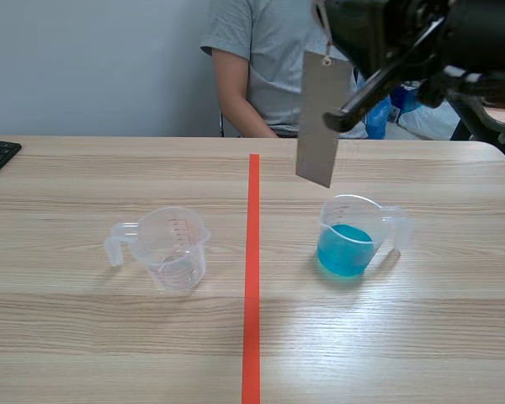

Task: Do the redox reaction experiment.
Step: 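Move the plate over the blue solution, then point at the plate with the left hand, then lower the plate into the blue solution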

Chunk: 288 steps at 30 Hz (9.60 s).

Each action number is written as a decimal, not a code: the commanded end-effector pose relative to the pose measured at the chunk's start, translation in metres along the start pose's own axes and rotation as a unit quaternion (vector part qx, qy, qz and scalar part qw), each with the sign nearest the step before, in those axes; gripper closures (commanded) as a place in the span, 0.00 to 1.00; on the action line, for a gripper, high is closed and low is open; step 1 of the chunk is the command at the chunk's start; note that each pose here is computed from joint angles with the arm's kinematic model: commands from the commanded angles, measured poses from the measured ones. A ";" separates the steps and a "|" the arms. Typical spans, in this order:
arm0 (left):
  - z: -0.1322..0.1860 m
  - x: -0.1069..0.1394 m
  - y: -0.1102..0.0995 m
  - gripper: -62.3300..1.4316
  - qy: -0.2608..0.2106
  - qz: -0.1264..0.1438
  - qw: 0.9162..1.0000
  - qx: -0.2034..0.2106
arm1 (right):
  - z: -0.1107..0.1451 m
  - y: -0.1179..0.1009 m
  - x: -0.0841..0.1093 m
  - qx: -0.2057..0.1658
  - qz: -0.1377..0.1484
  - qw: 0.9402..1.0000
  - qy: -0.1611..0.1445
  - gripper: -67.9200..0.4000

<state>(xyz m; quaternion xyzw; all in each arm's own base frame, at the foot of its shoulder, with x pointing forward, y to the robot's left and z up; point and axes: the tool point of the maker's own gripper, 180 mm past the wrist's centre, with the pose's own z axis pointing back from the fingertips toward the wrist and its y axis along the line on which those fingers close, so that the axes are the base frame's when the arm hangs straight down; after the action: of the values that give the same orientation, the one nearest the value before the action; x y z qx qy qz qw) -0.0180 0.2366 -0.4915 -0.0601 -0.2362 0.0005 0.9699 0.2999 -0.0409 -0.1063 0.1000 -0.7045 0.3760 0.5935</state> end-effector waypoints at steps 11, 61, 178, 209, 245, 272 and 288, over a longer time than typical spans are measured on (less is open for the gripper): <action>0.002 0.003 -0.002 0.90 -0.006 0.002 1.000 -0.002 | 0.028 -0.033 0.005 0.011 0.023 1.000 0.001 0.98; 0.042 0.040 0.022 0.90 -0.066 -0.051 0.996 -0.009 | 0.025 -0.056 -0.025 0.056 -0.007 0.998 -0.008 0.98; -0.002 0.438 -0.387 0.90 -0.404 -0.366 0.742 -0.391 | 0.025 -0.055 -0.030 0.057 -0.006 0.998 0.004 0.98; -0.015 0.437 -0.376 0.90 -0.395 -0.363 0.754 -0.378 | 0.025 -0.055 -0.030 0.057 -0.006 0.998 0.004 0.98; 0.059 0.322 -0.076 0.90 -0.361 -0.271 0.879 -0.155 | 0.028 -0.060 -0.037 0.054 -0.025 0.998 -0.007 0.98; 0.061 0.134 -0.010 0.90 -0.135 -0.114 0.984 -0.026 | 0.021 -0.027 -0.100 0.068 -0.106 0.992 0.006 0.98; 0.060 0.122 -0.012 0.90 -0.123 -0.087 0.989 -0.014 | 0.008 -0.011 -0.151 0.073 -0.120 0.989 0.053 0.98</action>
<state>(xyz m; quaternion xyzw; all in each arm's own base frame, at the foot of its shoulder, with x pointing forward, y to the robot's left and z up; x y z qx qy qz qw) 0.0612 0.2365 -0.3841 -0.0496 -0.3523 -0.0791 0.9312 0.3376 -0.0986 -0.2506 0.2142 -0.6153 0.3521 0.6720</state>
